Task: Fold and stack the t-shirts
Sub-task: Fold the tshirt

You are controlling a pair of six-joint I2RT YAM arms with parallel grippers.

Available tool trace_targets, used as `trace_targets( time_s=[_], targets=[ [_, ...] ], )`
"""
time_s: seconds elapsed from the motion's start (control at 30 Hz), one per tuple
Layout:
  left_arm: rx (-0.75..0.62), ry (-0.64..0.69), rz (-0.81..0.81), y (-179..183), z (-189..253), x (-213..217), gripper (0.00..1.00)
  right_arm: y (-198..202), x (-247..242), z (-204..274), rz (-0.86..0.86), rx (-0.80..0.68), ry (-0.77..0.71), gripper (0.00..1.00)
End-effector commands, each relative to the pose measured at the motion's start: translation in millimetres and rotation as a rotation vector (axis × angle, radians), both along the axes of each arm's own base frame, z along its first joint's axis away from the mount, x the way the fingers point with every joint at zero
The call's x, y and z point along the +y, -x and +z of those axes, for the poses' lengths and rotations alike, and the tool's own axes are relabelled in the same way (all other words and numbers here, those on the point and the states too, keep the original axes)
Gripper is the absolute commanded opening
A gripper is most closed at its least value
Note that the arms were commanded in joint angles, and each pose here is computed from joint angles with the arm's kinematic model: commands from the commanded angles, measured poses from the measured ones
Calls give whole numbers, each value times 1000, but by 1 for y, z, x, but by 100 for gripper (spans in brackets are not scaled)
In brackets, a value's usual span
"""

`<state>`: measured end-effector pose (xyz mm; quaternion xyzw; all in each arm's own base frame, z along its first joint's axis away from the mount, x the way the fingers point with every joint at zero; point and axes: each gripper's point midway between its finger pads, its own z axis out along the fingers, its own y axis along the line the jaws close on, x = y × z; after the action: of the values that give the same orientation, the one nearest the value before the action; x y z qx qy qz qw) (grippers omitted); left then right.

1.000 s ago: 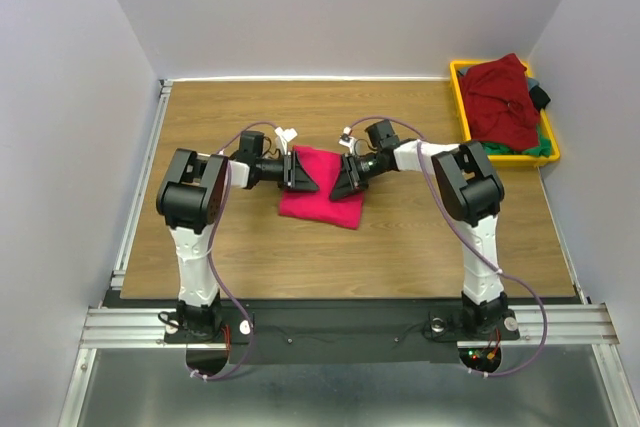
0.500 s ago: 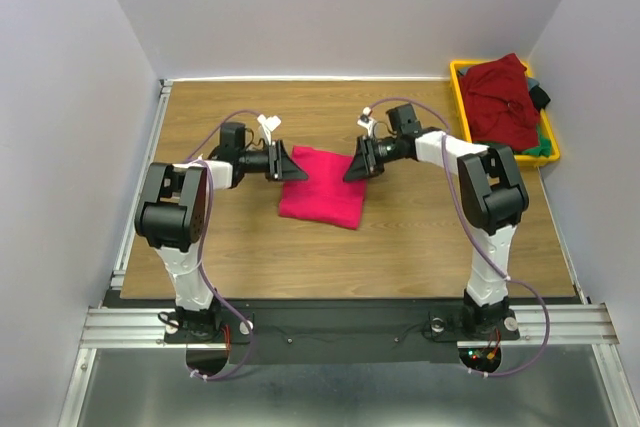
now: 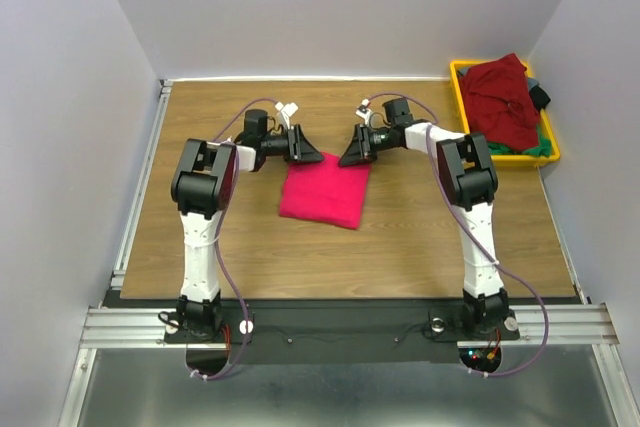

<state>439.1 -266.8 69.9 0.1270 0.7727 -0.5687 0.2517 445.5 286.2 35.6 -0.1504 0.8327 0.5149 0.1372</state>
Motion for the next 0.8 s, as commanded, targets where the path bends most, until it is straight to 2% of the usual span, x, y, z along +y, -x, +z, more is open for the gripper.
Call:
trace_targets(
  time_s=[0.0, 0.13, 0.2, 0.23, 0.3, 0.33, 0.37, 0.43, 0.47, 0.5, 0.53, 0.57, 0.6, 0.63, 0.7, 0.73, 0.77],
  targets=[
    [2, 18, 81, -31, -9, 19, 40, -31, -23, -7, -63, -48, 22, 30],
    [-7, 28, 95, -39, -3, 29, 40, -36, -27, -9, -70, -7, -13, 30],
    [-46, 35, 84, -37, 16, 31, 43, -31, -26, 12, -61, -13, -40, 32],
    [-130, 29, 80, -37, 43, 34, 44, -31, -26, 25, -62, -23, -52, 33],
    [-235, -18, 83, -38, 70, 41, 45, -28, -24, 53, -62, -46, -72, 36],
    [-241, -90, 130, -35, 91, 50, 47, -24, -27, 86, -70, -102, -78, 41],
    [-394, -173, 126, -40, 108, 56, 53, -22, -27, 102, -77, -128, -78, 44],
    [-458, -328, 217, -40, 127, 75, 60, -16, -33, 128, -110, -182, -58, 54],
    [-575, -374, 238, -30, 162, 79, 69, -10, -37, 162, -123, -254, -62, 58],
    [-604, -413, 265, -25, 174, 84, 86, -6, -39, 174, -134, -283, -55, 63],
    [-589, -489, 307, -19, 175, 93, 99, -5, -45, 181, -163, -311, -30, 79],
    [-646, -508, 309, -2, 200, 85, 99, 8, -52, 199, -168, -359, -16, 86],
    [-665, -554, 328, 2, 206, 94, 99, 12, -57, 205, -182, -380, 3, 94],
    [-681, -619, 301, 18, 204, 85, 99, 13, -64, 208, -216, -402, 45, 100],
    [-730, -652, 264, 47, 210, 74, 99, 29, -77, 215, -236, -429, 101, 100],
    [-740, -685, 301, 60, 215, 64, 99, 30, -86, 212, -272, -439, 151, 100],
    [-707, -715, 304, 69, 201, 59, 99, 36, -92, 209, -285, -429, 188, 100]
  ],
)
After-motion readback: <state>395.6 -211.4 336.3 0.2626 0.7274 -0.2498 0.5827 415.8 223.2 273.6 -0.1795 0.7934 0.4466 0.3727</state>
